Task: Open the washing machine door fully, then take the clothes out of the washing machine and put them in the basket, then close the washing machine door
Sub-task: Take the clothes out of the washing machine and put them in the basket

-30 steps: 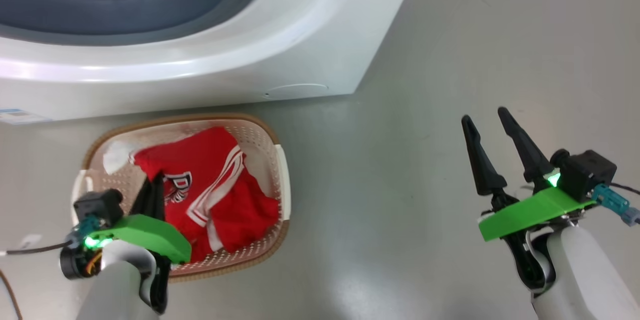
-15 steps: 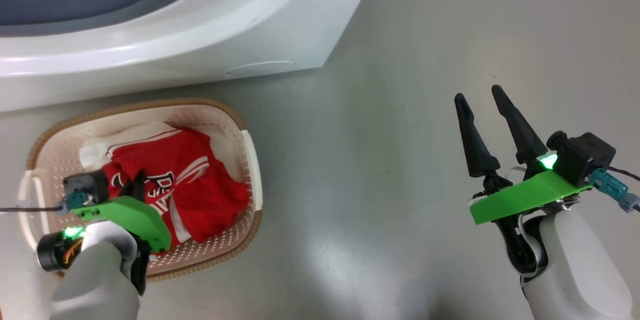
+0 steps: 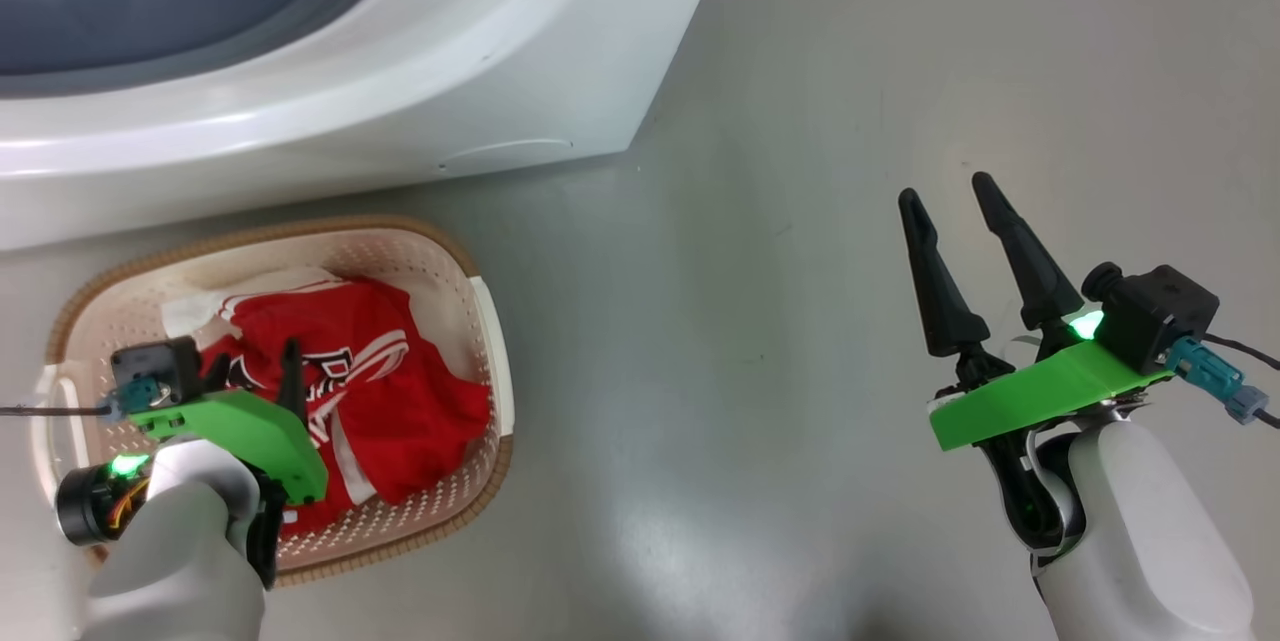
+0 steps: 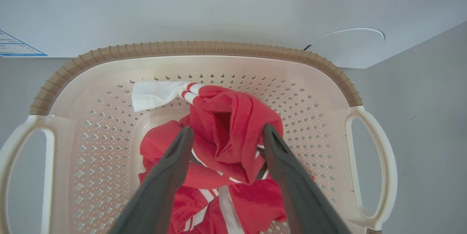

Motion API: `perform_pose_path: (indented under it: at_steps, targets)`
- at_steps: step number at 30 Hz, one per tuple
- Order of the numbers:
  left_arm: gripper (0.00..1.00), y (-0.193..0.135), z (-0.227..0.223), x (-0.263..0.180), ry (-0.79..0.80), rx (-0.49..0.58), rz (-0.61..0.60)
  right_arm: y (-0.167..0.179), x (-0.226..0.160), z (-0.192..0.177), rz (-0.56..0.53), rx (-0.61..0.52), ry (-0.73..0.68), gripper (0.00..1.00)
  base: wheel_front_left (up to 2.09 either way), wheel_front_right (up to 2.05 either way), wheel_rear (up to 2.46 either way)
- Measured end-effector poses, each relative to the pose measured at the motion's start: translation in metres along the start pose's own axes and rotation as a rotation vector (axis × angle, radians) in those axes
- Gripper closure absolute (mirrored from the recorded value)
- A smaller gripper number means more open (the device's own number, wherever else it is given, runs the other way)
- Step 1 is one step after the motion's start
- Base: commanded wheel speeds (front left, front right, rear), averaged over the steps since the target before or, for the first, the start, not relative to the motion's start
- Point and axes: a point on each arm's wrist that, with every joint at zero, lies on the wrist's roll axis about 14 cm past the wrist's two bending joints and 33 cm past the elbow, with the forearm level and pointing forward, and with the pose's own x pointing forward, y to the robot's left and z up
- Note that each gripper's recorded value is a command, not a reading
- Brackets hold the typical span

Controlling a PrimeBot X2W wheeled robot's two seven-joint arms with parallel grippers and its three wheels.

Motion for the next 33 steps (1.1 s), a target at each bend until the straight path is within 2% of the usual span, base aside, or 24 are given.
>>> perform_pose_path:
  at_steps: [18, 26, 33]
  targets:
    - [0.0, -0.018, 0.067, -0.045, -0.25, -0.036, -0.042, 0.012, -0.019, 0.031, 0.035, -0.009, -0.058, 0.0, 0.0, 0.0, 0.0]
    - [0.0, -0.02, 0.113, -0.088, -0.443, -0.006, -0.057, 0.019, -0.034, 0.044, 0.062, -0.017, -0.081, 0.0, 0.0, 0.0, 0.0]
    - [0.0, -0.01, 0.129, -0.126, -0.559, 0.011, -0.022, 0.023, -0.046, 0.052, 0.077, -0.023, -0.096, 0.0, 0.0, 0.0, 0.0]
